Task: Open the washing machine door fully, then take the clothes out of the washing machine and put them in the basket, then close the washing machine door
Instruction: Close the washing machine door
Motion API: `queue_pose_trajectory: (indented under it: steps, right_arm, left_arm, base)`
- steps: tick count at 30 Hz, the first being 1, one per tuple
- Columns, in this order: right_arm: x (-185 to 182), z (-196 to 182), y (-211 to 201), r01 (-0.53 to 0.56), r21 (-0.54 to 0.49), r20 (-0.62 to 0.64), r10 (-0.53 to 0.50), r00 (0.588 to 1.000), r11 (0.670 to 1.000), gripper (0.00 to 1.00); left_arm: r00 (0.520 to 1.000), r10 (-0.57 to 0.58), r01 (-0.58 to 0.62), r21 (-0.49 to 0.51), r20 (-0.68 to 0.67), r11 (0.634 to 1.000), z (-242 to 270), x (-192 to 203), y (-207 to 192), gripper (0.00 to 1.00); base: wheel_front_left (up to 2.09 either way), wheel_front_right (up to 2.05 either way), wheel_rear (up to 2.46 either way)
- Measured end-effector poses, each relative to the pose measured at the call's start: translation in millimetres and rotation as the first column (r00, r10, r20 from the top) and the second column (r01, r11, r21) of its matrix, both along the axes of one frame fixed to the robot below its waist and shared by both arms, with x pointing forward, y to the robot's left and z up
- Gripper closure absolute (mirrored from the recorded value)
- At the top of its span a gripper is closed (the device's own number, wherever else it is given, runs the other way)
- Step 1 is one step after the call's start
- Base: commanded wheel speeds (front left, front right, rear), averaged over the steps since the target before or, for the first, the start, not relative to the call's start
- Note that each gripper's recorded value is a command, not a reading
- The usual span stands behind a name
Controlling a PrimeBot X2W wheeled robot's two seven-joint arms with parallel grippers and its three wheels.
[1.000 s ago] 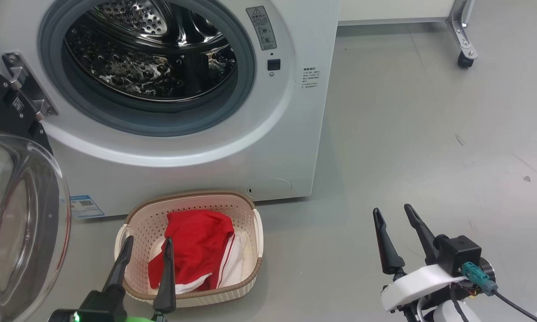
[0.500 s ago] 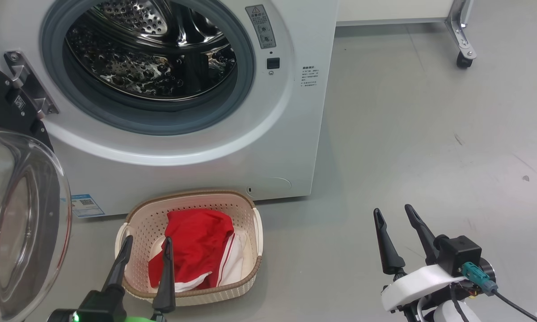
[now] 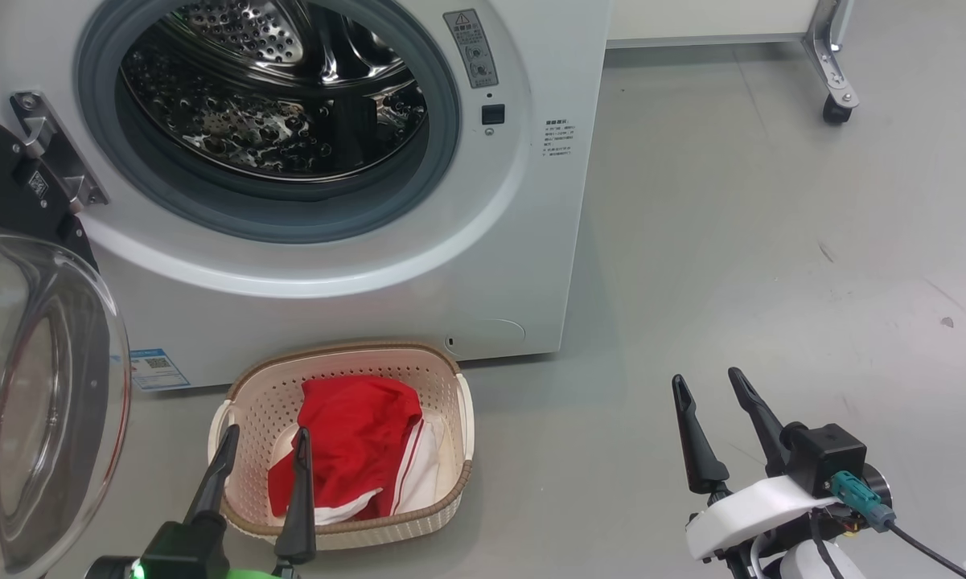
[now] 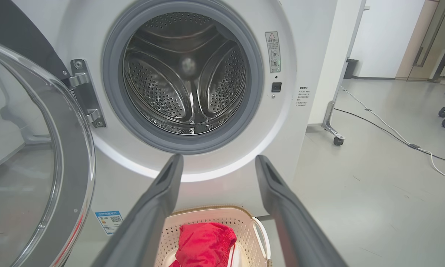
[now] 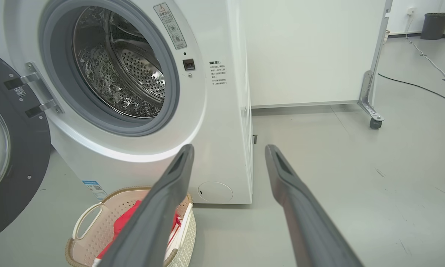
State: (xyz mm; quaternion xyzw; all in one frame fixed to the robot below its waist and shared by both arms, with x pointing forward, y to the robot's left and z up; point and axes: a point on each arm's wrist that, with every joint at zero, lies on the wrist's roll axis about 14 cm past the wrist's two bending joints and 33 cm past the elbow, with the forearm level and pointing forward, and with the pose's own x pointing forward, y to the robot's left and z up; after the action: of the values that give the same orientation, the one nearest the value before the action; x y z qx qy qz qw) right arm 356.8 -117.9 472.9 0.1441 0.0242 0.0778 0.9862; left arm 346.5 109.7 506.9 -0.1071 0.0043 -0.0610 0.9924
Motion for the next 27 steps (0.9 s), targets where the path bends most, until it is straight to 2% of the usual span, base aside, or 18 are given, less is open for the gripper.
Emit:
queue_pose_trajectory:
  steps: [12,27]
  right_arm:
    - [7.5,0.9,2.8,-0.007,-0.003,0.003,0.007,1.000,1.000,0.00]
    - [23.2,3.1,50.9,-0.159,-0.006,0.016,0.159,0.987,0.987,0.00]
  left_arm:
    - [1.000,0.026,-0.026,0.002,-0.001,1.000,0.6,-4.9,7.3,0.00]
    - [0.984,0.179,-0.179,0.009,0.002,0.984,1.4,-26.4,51.3,0.00]
  base:
    - [0.00,0.00,0.00]
    - [0.00,0.00,0.00]
